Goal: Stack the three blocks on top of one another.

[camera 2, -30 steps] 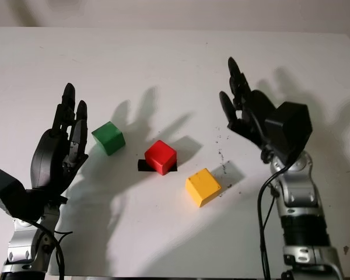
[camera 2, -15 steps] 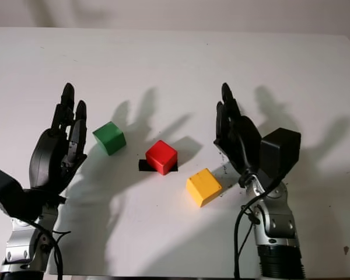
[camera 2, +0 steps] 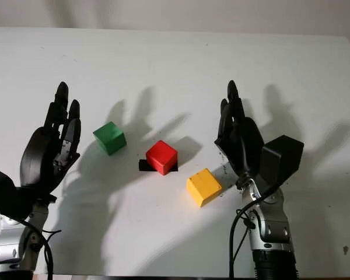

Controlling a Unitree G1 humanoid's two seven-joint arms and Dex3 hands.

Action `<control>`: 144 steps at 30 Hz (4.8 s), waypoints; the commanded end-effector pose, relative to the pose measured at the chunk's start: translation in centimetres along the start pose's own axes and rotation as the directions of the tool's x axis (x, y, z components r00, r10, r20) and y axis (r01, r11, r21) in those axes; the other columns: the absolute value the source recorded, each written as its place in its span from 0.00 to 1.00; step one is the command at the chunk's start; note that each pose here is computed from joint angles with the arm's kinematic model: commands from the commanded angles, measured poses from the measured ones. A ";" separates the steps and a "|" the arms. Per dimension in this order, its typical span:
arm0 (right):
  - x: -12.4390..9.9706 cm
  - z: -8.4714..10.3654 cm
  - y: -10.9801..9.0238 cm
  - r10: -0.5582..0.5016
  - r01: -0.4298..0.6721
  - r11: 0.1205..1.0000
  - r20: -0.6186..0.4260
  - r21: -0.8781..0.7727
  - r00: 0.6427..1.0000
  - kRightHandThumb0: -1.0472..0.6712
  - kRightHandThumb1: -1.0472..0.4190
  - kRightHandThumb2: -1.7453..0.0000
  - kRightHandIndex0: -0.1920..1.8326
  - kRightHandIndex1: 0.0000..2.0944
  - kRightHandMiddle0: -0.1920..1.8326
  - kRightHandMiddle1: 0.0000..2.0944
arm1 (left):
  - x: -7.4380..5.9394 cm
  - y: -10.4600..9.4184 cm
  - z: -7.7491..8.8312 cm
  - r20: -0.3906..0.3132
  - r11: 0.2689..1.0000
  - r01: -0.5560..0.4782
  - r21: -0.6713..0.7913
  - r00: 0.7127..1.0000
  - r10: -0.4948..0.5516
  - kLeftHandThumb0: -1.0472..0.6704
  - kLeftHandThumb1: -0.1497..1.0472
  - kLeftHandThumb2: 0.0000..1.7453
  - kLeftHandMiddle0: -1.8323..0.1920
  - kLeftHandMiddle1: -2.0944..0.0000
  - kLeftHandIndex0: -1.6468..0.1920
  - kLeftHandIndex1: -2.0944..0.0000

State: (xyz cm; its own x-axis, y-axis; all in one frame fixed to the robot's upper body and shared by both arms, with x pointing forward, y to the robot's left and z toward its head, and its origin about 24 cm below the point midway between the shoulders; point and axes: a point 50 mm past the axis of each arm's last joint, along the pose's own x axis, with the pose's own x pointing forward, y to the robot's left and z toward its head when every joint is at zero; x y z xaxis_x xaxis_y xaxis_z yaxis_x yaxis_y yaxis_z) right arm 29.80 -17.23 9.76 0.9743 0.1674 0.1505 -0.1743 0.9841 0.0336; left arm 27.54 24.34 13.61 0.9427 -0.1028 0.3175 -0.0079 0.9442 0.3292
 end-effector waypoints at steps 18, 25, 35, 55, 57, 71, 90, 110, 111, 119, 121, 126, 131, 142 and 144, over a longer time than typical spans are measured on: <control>-1.0 3.3 -1.8 0.072 -0.057 0.973 0.059 -0.222 0.996 0.14 0.00 0.60 0.00 0.00 0.00 0.00 | 3.4 4.3 5.0 0.102 0.980 0.017 0.197 0.994 -0.037 0.17 1.00 0.23 0.98 0.99 0.97 0.99; -1.8 8.6 -4.3 0.200 -0.125 0.806 0.068 -0.578 0.977 0.12 0.00 0.87 0.00 0.00 0.02 0.01 | 1.5 2.0 1.1 0.086 0.995 -0.049 -0.084 0.995 0.057 0.17 1.00 0.35 1.00 1.00 1.00 1.00; -3.2 15.2 -3.8 0.369 -0.223 0.390 -0.070 -0.893 0.927 0.15 0.15 0.98 0.05 0.03 0.18 0.05 | -0.6 -1.1 -0.9 0.036 0.973 -0.060 -0.221 0.997 0.069 0.16 1.00 0.34 1.00 1.00 1.00 1.00; -5.6 12.6 -1.6 0.519 -0.310 -0.207 -0.373 -0.928 0.769 0.15 0.20 0.97 0.08 0.03 0.29 0.03 | -1.0 -2.7 -0.8 0.014 0.962 -0.051 -0.268 0.998 0.057 0.17 1.00 0.36 1.00 1.00 1.00 1.00; -5.6 11.9 -1.3 0.524 -0.330 -0.217 -0.395 -0.919 0.754 0.15 0.19 0.97 0.08 0.03 0.29 0.03 | -1.0 -2.8 -0.8 0.017 0.960 -0.045 -0.276 0.998 0.052 0.18 1.00 0.35 1.00 1.00 1.00 1.00; -5.2 7.5 -1.1 0.559 -0.319 -0.066 -0.300 -0.946 0.773 0.21 0.19 0.97 0.09 0.03 0.32 0.03 | -1.2 -3.1 -1.1 -0.003 0.972 -0.032 -0.233 0.999 0.032 0.17 1.00 0.36 1.00 1.00 1.00 1.00; -5.1 6.6 -1.4 0.567 -0.296 0.011 -0.238 -0.955 0.788 0.35 0.18 0.96 0.14 0.04 0.45 0.07 | -1.2 -3.1 -1.1 -0.006 0.976 -0.027 -0.214 1.000 0.026 0.18 1.00 0.35 1.00 1.00 1.00 1.00; -5.0 5.9 -1.0 0.585 -0.339 0.102 -0.219 -0.935 0.781 0.41 0.15 0.97 0.19 0.03 0.40 0.36 | -1.0 -3.2 -1.1 0.001 0.976 -0.033 -0.215 0.999 0.034 0.17 1.00 0.33 1.00 1.00 1.00 1.00; -5.1 5.8 -0.8 0.588 -0.338 0.107 -0.215 -0.935 0.780 0.42 0.15 0.97 0.19 0.03 0.39 0.38 | -1.0 -3.2 -1.1 0.002 0.977 -0.031 -0.211 0.999 0.032 0.17 1.00 0.33 1.00 1.00 1.00 1.00; -5.2 5.0 -0.1 0.617 -0.368 0.171 -0.192 -0.914 0.763 0.44 0.15 0.96 0.19 0.03 0.39 0.42 | -1.0 -3.1 -1.1 0.004 0.977 -0.026 -0.209 1.000 0.028 0.17 1.00 0.33 1.00 1.00 1.00 1.00; -5.1 5.1 -0.1 0.622 -0.362 0.175 -0.182 -0.916 0.762 0.45 0.13 0.97 0.19 0.03 0.38 0.46 | -0.9 -3.1 -1.1 0.003 0.976 -0.033 -0.215 0.999 0.034 0.16 1.00 0.33 1.00 1.00 1.00 1.00; -4.0 6.6 -0.8 0.624 -0.336 0.208 -0.140 -0.919 0.769 0.44 0.13 0.97 0.21 0.03 0.35 0.55 | -0.9 -3.0 -0.9 0.003 0.977 -0.030 -0.212 0.999 0.032 0.17 1.00 0.32 1.00 1.00 1.00 1.00; -2.3 10.1 -1.9 0.613 -0.384 0.303 -0.130 -0.872 0.779 0.44 0.12 0.97 0.19 0.02 0.30 0.60 | -0.9 -2.9 -0.9 0.004 0.976 -0.035 -0.213 0.999 0.036 0.17 1.00 0.31 1.00 1.00 1.00 1.00; 2.7 18.2 -2.2 0.681 -0.394 0.438 0.013 -0.808 0.732 0.44 0.13 0.97 0.26 0.05 0.34 0.63 | -0.8 -2.9 -0.8 0.003 0.977 -0.031 -0.209 0.999 0.033 0.18 1.00 0.31 1.00 1.00 1.00 1.00; 3.6 19.4 -1.8 0.690 -0.397 0.413 -0.004 -0.819 0.724 0.43 0.13 0.97 0.27 0.05 0.38 0.56 | -0.8 -3.0 -0.7 0.004 0.978 -0.033 -0.208 0.999 0.035 0.18 1.00 0.31 1.00 1.00 1.00 1.00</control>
State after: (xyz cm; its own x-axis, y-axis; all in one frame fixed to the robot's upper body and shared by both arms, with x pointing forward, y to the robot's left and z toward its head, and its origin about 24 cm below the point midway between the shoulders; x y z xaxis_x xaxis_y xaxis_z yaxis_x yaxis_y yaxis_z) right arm 30.59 -20.00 28.15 0.5976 0.7922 0.1235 -0.3563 0.4004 -0.8442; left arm 27.09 21.85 11.10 0.9480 -0.0694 0.3105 0.0348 0.9927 0.1157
